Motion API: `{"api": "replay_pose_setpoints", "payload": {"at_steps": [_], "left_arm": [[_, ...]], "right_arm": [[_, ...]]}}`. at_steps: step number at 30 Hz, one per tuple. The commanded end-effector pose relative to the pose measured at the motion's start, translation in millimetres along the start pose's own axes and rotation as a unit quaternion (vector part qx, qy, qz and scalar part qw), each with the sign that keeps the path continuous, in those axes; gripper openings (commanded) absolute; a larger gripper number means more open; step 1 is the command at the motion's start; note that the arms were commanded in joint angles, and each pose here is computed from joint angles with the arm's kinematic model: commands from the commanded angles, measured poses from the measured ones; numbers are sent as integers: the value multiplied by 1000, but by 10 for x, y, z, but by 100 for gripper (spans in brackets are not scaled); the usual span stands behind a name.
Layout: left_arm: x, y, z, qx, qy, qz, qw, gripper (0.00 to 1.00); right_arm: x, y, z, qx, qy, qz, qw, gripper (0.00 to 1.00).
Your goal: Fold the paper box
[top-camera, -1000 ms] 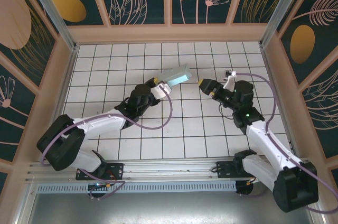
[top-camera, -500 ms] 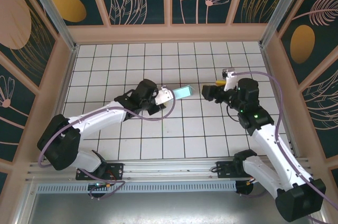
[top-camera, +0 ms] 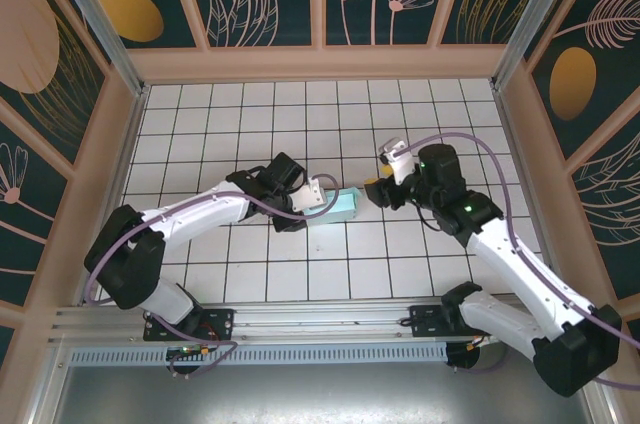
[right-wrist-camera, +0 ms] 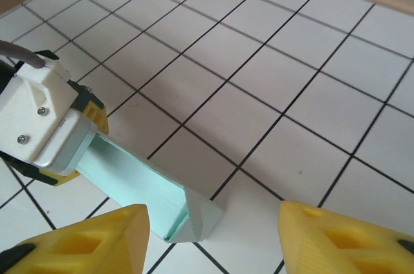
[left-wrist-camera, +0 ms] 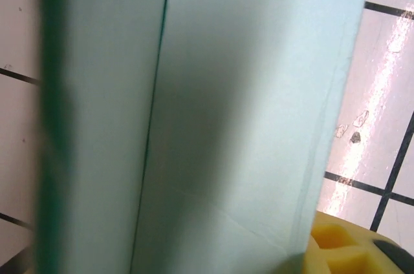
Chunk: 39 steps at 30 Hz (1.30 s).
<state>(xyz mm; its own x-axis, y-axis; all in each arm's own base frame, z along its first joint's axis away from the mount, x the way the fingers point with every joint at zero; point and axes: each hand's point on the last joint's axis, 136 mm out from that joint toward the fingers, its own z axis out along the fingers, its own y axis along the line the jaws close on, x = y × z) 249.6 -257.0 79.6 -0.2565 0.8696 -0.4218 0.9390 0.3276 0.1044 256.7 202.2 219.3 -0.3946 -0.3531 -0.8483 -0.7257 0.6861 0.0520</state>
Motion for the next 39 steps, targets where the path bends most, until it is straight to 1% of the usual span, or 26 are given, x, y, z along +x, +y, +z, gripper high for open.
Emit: {"api": "replay_pose_setpoints", "payload": {"at_steps": [1,4,6,17,22,24,27,30,32,36,38,39], "left_arm": [[109,-97,42,34,30,-13,999,35],[131,-104,76,37,35,-13,999,35],[140,-102,94,36,36,-16,999,35],[176,-129,150,43,44,-24,998,35],[168,-123,148,42,42,-22,998,35],[175,-123,150,41,43,-24,998,35],[172,-123,156,41,43,-23,998,35],[176,-123,157,42,43,-24,998,35],[178,-127,162,43,43,-25,998,35],[181,-129,165,43,43,-25,998,35],[184,-131,165,43,43,-23,998,35],[192,-131,167,43,45,-23,998,35]], "right_arm": [[-27,65,66,-19,16,-19,1000,50],[68,158,182,-45,39,-26,998,44],[122,179,235,-55,50,-28,997,43],[314,72,435,-40,101,-18,994,20],[316,91,475,-48,106,-13,993,11],[320,99,476,-49,106,-13,993,11],[339,92,481,-49,108,-11,993,14],[354,106,494,-53,111,-8,992,20],[364,116,506,-57,111,-7,992,22],[412,111,536,-58,120,-4,991,19],[425,107,550,-58,124,-4,991,15],[422,105,552,-58,125,-3,990,11]]}}
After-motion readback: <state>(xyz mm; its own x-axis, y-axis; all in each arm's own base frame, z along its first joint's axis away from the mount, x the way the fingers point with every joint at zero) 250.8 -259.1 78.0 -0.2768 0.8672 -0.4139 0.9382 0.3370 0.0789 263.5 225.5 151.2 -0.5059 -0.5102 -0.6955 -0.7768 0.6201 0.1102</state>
